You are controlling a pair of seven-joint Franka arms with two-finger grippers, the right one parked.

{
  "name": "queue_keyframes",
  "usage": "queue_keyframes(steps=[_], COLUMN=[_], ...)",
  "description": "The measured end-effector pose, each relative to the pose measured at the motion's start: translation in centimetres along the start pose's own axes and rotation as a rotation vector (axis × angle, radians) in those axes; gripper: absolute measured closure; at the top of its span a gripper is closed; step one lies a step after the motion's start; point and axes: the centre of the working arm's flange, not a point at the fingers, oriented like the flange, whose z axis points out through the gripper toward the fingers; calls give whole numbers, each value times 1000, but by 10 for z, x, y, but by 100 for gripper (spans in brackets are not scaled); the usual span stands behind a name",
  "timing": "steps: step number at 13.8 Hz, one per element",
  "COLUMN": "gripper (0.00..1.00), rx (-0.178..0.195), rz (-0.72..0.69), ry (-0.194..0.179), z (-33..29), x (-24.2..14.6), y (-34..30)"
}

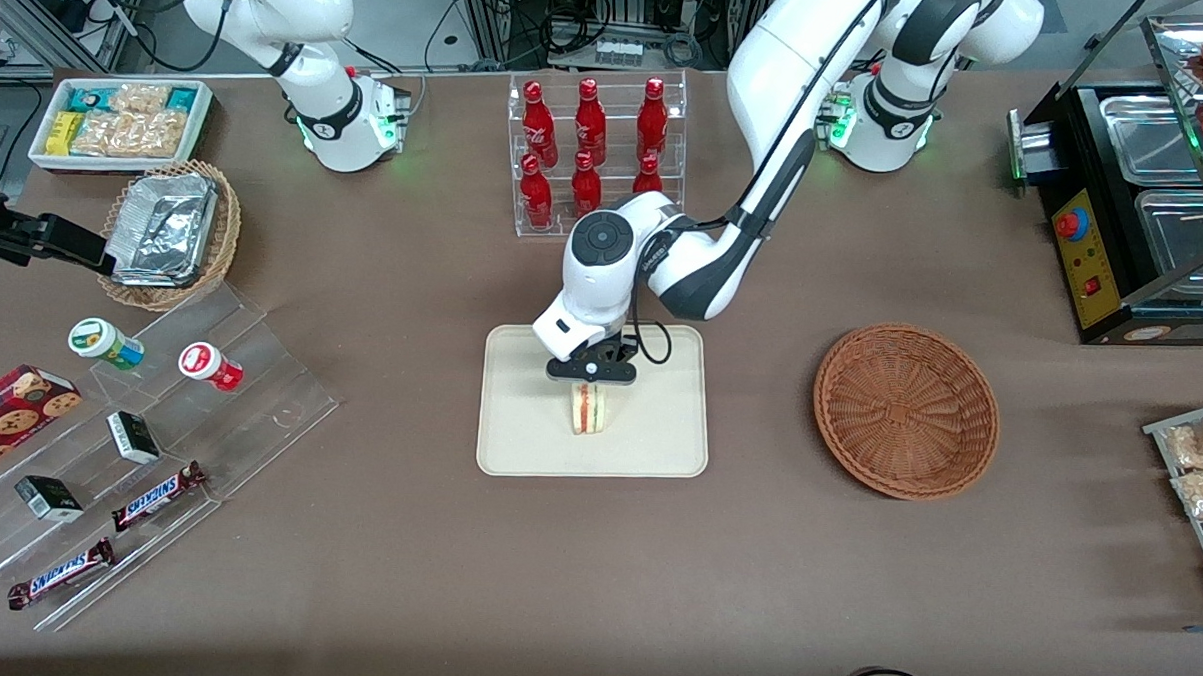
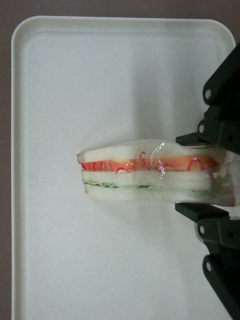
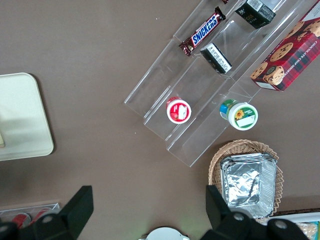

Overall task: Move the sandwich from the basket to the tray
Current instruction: 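Lower the sandwich onto the tray and open the left gripper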

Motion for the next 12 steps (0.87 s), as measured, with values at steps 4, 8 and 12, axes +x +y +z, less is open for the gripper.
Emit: queue_keyframes(steps=[4,8,12], gripper=[2,1,0], rx=[-27,-58,16], rz=[-10,-61,-129], ry=[34,83,27], z=[-17,-86,-171], x=[12,40,55], y=[4,-10,-53])
